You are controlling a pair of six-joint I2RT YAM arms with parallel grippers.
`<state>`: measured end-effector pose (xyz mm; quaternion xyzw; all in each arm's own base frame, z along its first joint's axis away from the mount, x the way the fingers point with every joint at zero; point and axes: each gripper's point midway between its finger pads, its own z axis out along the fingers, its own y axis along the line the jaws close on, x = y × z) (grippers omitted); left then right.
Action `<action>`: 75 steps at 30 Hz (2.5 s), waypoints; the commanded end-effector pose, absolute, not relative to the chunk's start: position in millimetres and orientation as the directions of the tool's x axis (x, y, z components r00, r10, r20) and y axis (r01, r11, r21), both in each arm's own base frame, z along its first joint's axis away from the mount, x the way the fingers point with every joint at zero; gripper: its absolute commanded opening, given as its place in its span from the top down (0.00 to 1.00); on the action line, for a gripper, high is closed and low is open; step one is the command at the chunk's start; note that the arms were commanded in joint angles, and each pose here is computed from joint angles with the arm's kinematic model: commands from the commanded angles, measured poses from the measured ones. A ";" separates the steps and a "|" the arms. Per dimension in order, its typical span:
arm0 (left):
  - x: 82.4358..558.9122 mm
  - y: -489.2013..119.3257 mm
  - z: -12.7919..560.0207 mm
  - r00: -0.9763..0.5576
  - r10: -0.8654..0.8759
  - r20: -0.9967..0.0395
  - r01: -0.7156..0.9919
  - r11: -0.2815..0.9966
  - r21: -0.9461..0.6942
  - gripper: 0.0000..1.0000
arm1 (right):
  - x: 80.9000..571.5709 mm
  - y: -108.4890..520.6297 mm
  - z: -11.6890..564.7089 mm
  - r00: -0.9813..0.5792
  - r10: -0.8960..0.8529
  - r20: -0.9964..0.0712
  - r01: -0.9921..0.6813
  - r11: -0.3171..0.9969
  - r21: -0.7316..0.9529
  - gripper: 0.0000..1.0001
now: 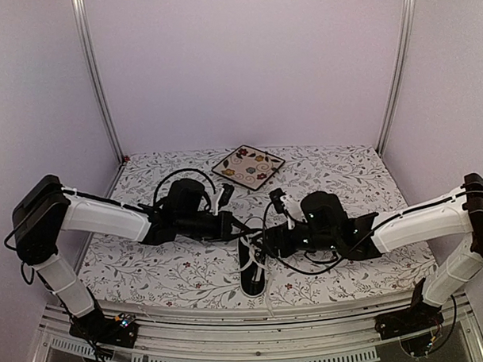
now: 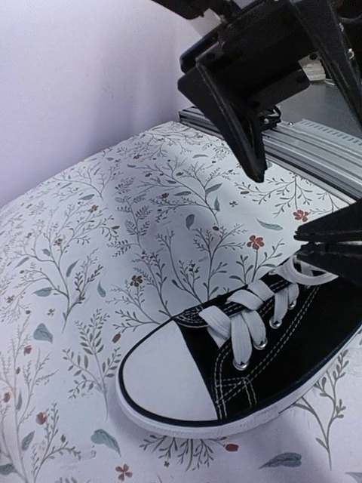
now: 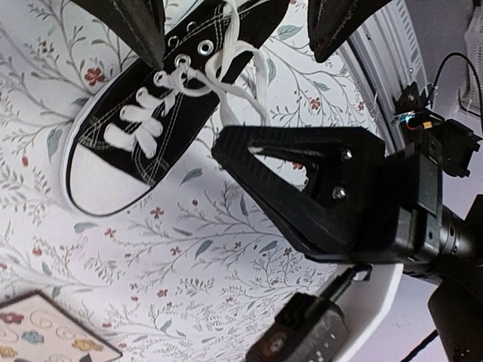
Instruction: Tie the shoes
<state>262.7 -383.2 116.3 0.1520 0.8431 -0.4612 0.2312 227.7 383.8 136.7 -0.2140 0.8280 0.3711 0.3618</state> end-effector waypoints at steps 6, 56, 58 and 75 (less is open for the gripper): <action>255.6 -378.7 126.7 -0.841 0.014 -0.541 0.475 0.499 -0.725 1.00 | 189.0 372.2 90.2 -0.733 -0.172 -0.658 -0.622 0.559 0.548 0.42; 198.1 -384.8 95.5 -0.857 0.106 -0.503 0.478 0.527 -0.703 1.00 | 221.8 377.5 75.5 -0.673 -0.284 -0.683 -0.672 0.621 0.404 0.98; 194.1 -378.2 84.0 -0.871 0.108 -0.480 0.452 0.558 -0.696 0.97 | 222.1 378.5 71.6 -0.680 -0.288 -0.674 -0.667 0.625 0.405 0.98; 214.2 -339.3 110.5 -0.822 0.067 -0.565 0.457 0.670 -0.585 0.42 | 215.0 371.4 62.1 -0.710 -0.300 -0.637 -0.646 0.638 0.420 0.98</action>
